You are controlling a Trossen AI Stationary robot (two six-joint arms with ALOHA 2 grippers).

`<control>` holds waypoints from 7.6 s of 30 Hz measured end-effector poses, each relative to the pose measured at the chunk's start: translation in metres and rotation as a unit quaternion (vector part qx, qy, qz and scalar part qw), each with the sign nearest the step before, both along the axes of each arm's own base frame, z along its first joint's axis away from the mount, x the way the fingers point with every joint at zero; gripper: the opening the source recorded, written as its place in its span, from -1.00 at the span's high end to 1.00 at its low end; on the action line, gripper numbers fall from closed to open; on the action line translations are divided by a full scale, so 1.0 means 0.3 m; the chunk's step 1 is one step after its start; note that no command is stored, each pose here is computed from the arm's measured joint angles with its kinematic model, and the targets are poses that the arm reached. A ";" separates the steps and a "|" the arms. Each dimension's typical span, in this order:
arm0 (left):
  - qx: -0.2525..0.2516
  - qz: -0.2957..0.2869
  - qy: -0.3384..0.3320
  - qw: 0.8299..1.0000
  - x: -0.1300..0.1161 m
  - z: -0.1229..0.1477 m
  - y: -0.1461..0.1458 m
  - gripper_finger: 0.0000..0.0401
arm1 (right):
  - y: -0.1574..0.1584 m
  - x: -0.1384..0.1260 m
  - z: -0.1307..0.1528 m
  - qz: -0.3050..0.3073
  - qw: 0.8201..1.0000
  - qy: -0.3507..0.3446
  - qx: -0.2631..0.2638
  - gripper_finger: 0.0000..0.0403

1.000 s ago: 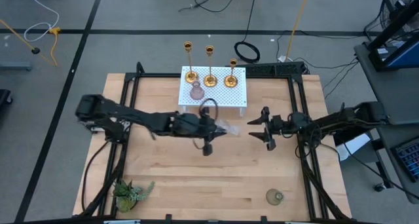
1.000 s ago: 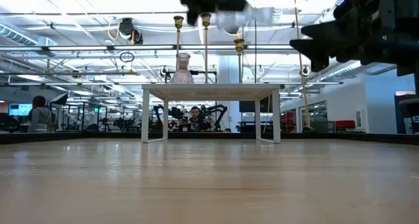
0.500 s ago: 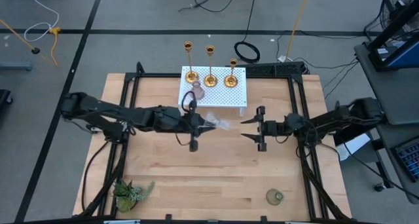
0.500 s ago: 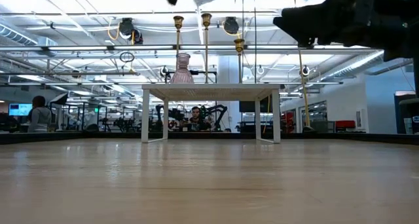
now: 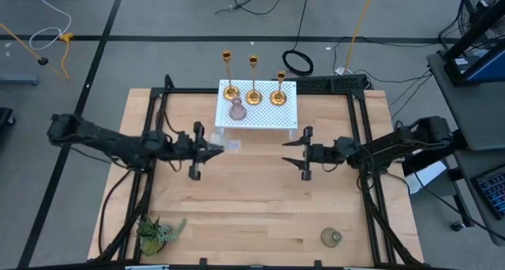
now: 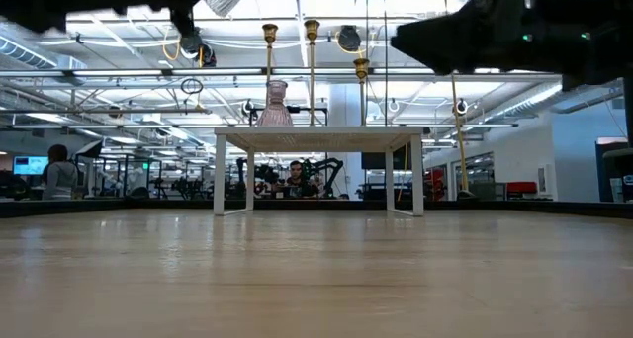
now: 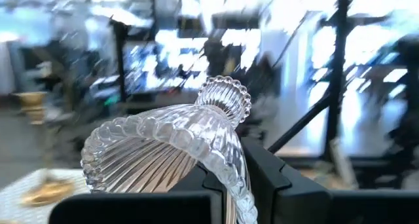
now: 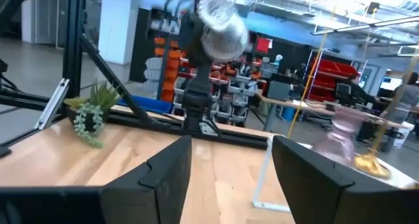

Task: Pick & Place candle stick holders
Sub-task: Put the bottom right green glass candle holder aligned with the golden candle holder on the shelf, then return to Home Position

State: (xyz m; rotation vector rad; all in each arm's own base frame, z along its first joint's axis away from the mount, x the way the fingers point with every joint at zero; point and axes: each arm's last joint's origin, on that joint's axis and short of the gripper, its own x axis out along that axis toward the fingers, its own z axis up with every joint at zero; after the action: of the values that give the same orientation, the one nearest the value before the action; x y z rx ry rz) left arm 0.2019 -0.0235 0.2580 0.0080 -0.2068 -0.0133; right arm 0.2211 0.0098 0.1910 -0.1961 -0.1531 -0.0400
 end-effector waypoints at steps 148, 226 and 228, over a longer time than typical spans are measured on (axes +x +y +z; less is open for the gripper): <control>-0.122 0.109 0.044 0.986 0.180 -0.168 -0.019 -0.04 | -0.302 0.478 0.171 -0.332 0.927 0.150 0.087 0.38; -0.104 0.097 0.049 0.989 0.176 -0.169 -0.044 -0.04 | 0.466 -0.074 0.316 0.069 0.828 0.515 0.212 0.10; -0.104 0.097 0.049 0.989 0.176 -0.169 -0.044 -0.04 | 0.504 -0.109 0.312 0.075 0.815 0.528 0.226 0.11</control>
State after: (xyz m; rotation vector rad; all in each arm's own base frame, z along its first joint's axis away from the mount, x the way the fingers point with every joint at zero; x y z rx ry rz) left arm 0.2548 -0.0366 0.2073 -0.1797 -0.1082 0.2007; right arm 0.1883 0.1610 0.2846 0.2928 0.9583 0.1930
